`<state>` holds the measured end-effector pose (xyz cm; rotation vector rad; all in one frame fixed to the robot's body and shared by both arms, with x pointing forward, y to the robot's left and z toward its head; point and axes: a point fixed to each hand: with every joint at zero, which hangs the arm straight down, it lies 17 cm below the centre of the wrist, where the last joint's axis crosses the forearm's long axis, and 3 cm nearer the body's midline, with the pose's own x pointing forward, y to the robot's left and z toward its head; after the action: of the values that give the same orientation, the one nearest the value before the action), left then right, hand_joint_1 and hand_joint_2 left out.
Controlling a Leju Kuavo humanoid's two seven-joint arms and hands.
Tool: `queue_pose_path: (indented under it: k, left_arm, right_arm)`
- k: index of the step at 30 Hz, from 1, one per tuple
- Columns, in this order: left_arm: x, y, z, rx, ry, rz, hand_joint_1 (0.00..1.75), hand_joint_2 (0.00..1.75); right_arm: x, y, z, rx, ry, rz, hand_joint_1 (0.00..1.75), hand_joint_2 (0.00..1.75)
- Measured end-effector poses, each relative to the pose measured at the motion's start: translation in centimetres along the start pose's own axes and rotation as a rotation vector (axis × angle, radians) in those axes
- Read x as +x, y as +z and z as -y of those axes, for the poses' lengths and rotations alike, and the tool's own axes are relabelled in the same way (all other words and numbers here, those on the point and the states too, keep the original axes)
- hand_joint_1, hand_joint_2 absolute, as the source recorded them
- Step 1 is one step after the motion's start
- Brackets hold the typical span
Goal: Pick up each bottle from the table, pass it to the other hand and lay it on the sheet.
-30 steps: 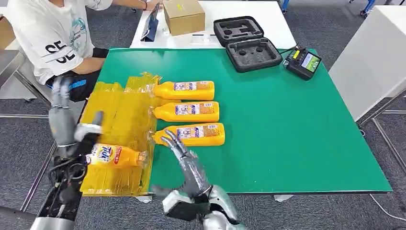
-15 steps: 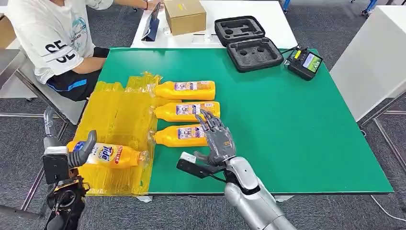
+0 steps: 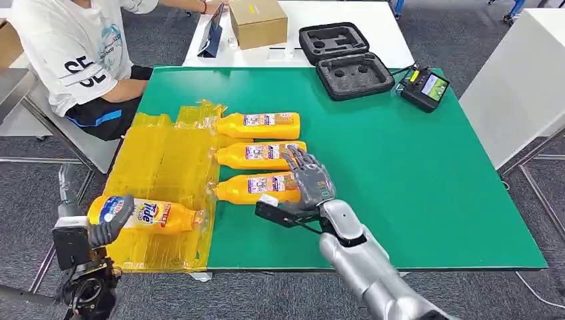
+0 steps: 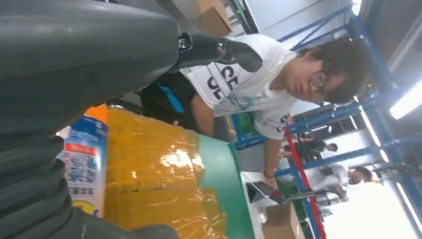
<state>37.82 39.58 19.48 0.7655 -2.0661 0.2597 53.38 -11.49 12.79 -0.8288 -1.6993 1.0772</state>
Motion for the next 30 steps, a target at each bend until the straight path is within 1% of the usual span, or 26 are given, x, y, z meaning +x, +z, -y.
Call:
queue_pose_path:
  k: [13, 24, 30]
  left_arm:
    - [-0.5, 0.4, -0.4, 0.020, -0.001, -0.030, 0.00, 1.75]
    - [-0.5, 0.3, -0.2, 0.025, 0.002, -0.036, 0.00, 1.75]
    - [-0.4, 0.0, 0.0, 0.028, 0.004, -0.032, 0.00, 1.75]
  right_arm:
    - [-1.6, -1.0, -4.0, 0.183, 0.001, -0.075, 0.00, 1.75]
    - [0.2, -0.2, -7.3, 0.325, -0.075, -0.054, 0.00, 1.75]
    - [0.6, 0.2, -8.0, 0.352, -0.085, -0.048, 0.00, 1.75]
